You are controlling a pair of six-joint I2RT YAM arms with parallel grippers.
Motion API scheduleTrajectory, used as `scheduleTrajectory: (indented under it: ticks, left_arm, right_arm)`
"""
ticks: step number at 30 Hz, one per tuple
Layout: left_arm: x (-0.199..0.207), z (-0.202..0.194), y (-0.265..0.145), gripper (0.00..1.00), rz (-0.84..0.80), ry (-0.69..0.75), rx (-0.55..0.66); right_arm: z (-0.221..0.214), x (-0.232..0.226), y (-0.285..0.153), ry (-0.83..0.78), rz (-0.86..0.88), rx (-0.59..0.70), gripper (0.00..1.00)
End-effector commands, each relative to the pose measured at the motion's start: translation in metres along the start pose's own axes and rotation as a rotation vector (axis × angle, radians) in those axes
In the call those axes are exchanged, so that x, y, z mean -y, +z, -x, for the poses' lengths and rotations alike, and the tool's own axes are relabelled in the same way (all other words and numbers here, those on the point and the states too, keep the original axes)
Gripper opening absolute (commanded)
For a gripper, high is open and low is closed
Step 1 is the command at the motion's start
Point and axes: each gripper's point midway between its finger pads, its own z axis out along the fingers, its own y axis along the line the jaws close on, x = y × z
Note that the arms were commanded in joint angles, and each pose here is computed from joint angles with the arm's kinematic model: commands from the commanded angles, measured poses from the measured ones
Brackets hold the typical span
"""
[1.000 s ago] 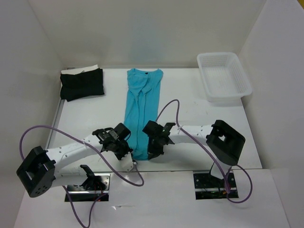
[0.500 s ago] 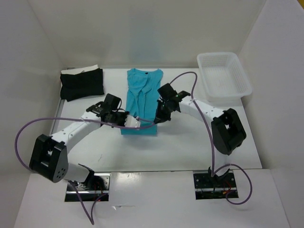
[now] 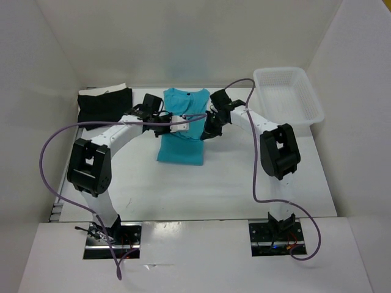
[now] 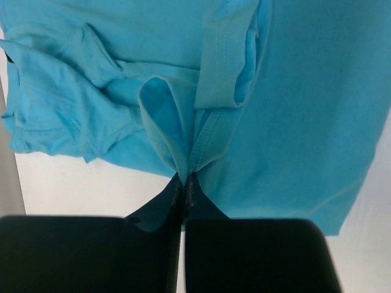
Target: Fold and stack the t-shirts
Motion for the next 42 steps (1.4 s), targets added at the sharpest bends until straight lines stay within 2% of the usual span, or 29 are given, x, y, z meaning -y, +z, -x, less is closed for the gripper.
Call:
scheduleTrajectory:
  ticks: [1, 3, 10, 18, 21, 22, 25, 27, 28, 29, 32, 35, 36, 37, 40, 42]
  left_arm:
    - [-0.013, 0.003, 0.008, 0.0, -0.009, -0.009, 0.056]
    - [-0.015, -0.002, 0.011, 0.0, -0.015, -0.011, 0.062]
    - [-0.035, -0.02, 0.032, 0.0, 0.037, 0.012, 0.079]
    - [-0.038, -0.024, 0.047, 0.03, 0.065, 0.03, 0.1]
    - [-0.034, -0.028, 0.052, 0.06, 0.059, 0.027, 0.097]
    - [-0.036, -0.026, 0.052, 0.07, 0.063, 0.031, 0.109]
    - [-0.034, -0.031, 0.057, 0.15, 0.067, 0.04, 0.1]
    - [-0.035, -0.035, 0.058, 0.24, 0.083, 0.035, 0.084]
    - [-0.042, -0.037, 0.057, 0.33, 0.115, 0.03, 0.072]
    - [-0.043, -0.04, 0.057, 0.38, 0.129, 0.022, 0.058]
    - [-0.065, -0.049, 0.051, 0.43, 0.237, -0.023, -0.001]
    - [-0.096, -0.053, 0.035, 0.49, 0.333, -0.122, -0.027]
    - [-0.098, -0.06, 0.032, 0.51, 0.323, -0.164, -0.041]
    - [-0.116, -0.054, 0.02, 0.51, 0.36, -0.178, -0.026]
    - [-0.12, -0.049, 0.013, 0.53, 0.361, -0.245, -0.025]
    - [-0.123, -0.045, -0.003, 0.53, 0.364, -0.29, -0.026]
  right_arm:
    - [0.023, -0.027, 0.003, -0.031, 0.114, 0.006, 0.0]
    - [0.017, -0.017, 0.023, -0.01, 0.089, -0.048, 0.0]
    - [0.052, 0.003, 0.03, 0.044, 0.031, 0.017, 0.0]
    - [0.063, 0.008, 0.038, 0.033, 0.018, 0.025, 0.01]
    - [0.062, 0.012, 0.04, 0.034, 0.009, 0.028, 0.1]
    - [0.062, 0.012, 0.04, 0.034, 0.009, 0.028, 0.23]
    - [0.067, 0.018, 0.04, 0.043, -0.012, 0.045, 0.37]
    - [0.076, 0.025, 0.035, 0.048, -0.04, 0.079, 0.4]
    - [0.076, 0.026, 0.031, 0.047, -0.049, 0.089, 0.42]
    - [0.085, 0.018, 0.019, 0.035, -0.034, 0.132, 0.43]
    - [0.097, 0.012, -0.01, -0.005, -0.049, 0.223, 0.43]
    - [0.088, 0.004, -0.024, -0.089, -0.104, 0.272, 0.37]
    - [0.082, 0.001, -0.024, -0.109, -0.102, 0.266, 0.26]
    - [0.069, -0.007, -0.018, -0.127, -0.087, 0.234, 0.18]
    - [0.04, -0.028, -0.005, -0.185, -0.024, 0.163, 0.0]
    - [0.024, -0.028, 0.015, -0.206, -0.025, 0.107, 0.0]
